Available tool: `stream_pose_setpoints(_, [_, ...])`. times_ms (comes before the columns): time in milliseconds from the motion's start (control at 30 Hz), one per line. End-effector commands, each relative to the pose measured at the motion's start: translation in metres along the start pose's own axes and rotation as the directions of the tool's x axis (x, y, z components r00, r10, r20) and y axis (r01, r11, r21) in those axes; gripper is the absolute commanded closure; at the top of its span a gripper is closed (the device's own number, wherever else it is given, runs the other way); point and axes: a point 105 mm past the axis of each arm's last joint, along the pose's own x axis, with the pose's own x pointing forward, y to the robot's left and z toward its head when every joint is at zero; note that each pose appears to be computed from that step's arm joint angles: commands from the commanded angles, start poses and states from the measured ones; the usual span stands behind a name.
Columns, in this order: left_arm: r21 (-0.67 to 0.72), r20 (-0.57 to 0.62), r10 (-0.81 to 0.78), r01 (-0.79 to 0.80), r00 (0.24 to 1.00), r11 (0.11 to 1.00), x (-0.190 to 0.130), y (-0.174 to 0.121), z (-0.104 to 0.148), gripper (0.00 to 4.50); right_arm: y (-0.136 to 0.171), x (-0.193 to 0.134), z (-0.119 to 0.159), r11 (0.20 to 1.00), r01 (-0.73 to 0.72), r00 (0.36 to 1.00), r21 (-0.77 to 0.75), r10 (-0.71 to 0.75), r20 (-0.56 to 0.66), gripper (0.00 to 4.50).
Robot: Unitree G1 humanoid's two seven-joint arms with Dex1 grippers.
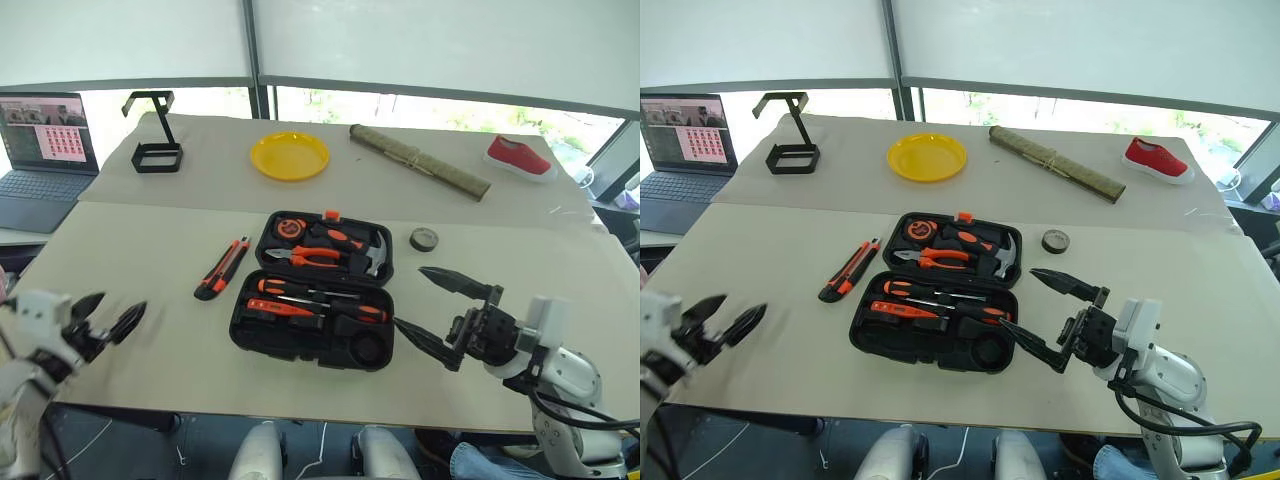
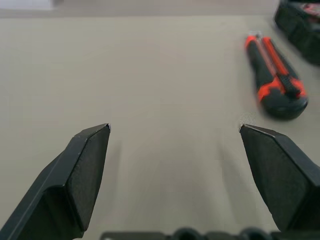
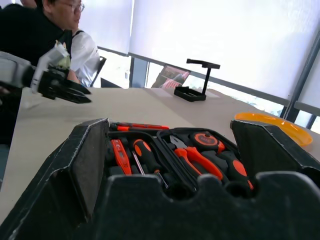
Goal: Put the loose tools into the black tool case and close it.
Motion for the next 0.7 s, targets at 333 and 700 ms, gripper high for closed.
stream_pose_setpoints(333, [0.053, -0.249, -0.140, 0.158, 0.958, 0.986, 0.084, -0.038, -0.003, 0.07, 0.005, 0.001, 0.005, 0.999, 0.021, 1.000, -0.036, -0.021, 0.011, 0.00])
stream_pose_setpoints(700, [0.064, -0.227, -0.165, 0.184, 0.960, 0.981, 0.085, -0.023, 0.003, 2.66, 0.008, -0.005, 0.007, 0.997, 0.053, 0.999, -0.057, -0.053, -0.002, 0.00])
